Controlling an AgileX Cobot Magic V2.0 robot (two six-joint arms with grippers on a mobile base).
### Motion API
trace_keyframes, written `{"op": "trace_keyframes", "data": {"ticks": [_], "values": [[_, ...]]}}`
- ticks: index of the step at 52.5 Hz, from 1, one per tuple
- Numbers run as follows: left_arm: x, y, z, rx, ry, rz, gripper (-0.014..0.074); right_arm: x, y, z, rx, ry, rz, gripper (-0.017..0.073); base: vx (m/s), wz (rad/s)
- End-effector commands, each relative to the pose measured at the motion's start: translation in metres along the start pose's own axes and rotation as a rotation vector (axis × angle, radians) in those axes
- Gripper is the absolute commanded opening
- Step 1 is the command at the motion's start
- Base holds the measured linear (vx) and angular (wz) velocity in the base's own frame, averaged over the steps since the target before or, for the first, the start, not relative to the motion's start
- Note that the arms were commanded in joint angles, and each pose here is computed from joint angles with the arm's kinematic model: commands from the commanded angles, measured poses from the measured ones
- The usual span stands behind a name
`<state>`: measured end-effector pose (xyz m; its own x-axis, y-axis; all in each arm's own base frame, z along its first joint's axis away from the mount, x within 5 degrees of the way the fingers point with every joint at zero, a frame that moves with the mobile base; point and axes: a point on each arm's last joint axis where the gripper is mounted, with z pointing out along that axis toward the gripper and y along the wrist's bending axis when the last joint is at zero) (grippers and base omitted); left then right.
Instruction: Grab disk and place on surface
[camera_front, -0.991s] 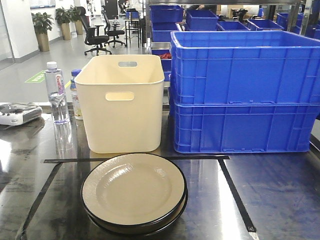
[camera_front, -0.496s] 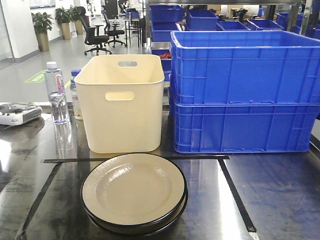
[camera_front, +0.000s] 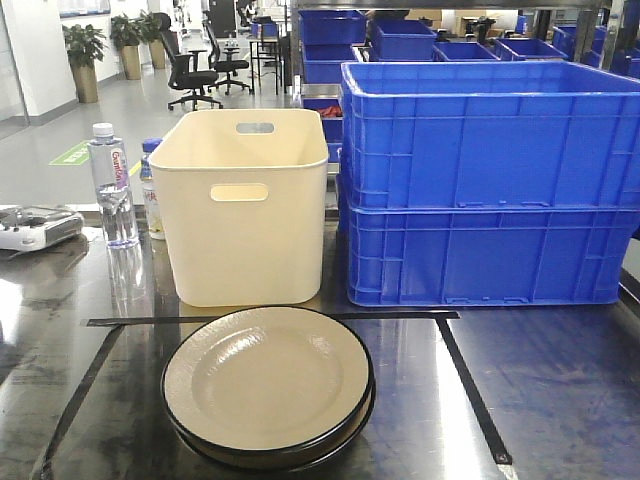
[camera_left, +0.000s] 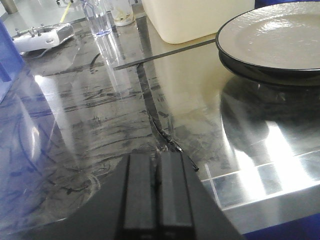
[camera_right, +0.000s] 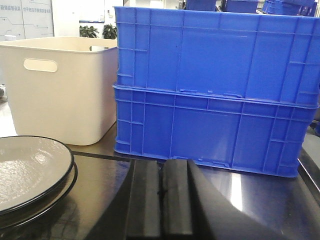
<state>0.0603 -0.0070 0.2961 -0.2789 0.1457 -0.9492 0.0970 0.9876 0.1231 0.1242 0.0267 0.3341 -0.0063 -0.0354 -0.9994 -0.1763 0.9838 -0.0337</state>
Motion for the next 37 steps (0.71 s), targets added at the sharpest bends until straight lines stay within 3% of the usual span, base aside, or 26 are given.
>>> {"op": "trace_keyframes", "data": {"ticks": [1,8,14,18,27,31,37], "values": [[-0.015,0.002,-0.007,-0.015,-0.118,-0.013,-0.0002,-0.010,0.000,-0.001,-0.010,-0.028,0.036,-0.0009,0.00,0.00],[-0.007,0.002,-0.011,-0.057,-0.215,-0.003,-0.0002,-0.010,0.000,-0.001,-0.010,-0.028,0.036,-0.0009,0.00,0.00],[0.013,0.003,-0.011,-0.112,-0.391,-0.073,-0.0002,-0.010,0.000,-0.001,-0.010,-0.028,0.036,-0.0009,0.00,0.00],[0.043,0.002,-0.004,-0.147,-0.469,-0.099,-0.0002,-0.010,0.000,-0.001,-0.010,-0.028,0.036,-0.0009,0.00,0.00],[0.092,-0.001,0.022,-0.147,-0.398,-0.158,-0.0002,-0.010,0.001,0.000,-0.010,-0.025,0.035,-0.0009,0.00,0.00],[0.095,-0.002,0.023,-0.147,-0.335,-0.101,-0.0002,-0.010,0.001,0.000,-0.011,-0.025,0.035,-0.0009,0.00,0.00],[0.096,-0.002,0.024,-0.144,-0.324,-0.107,-0.0002,-0.010,0.001,0.000,-0.011,-0.025,0.035,-0.0009,0.00,-0.01]]}}
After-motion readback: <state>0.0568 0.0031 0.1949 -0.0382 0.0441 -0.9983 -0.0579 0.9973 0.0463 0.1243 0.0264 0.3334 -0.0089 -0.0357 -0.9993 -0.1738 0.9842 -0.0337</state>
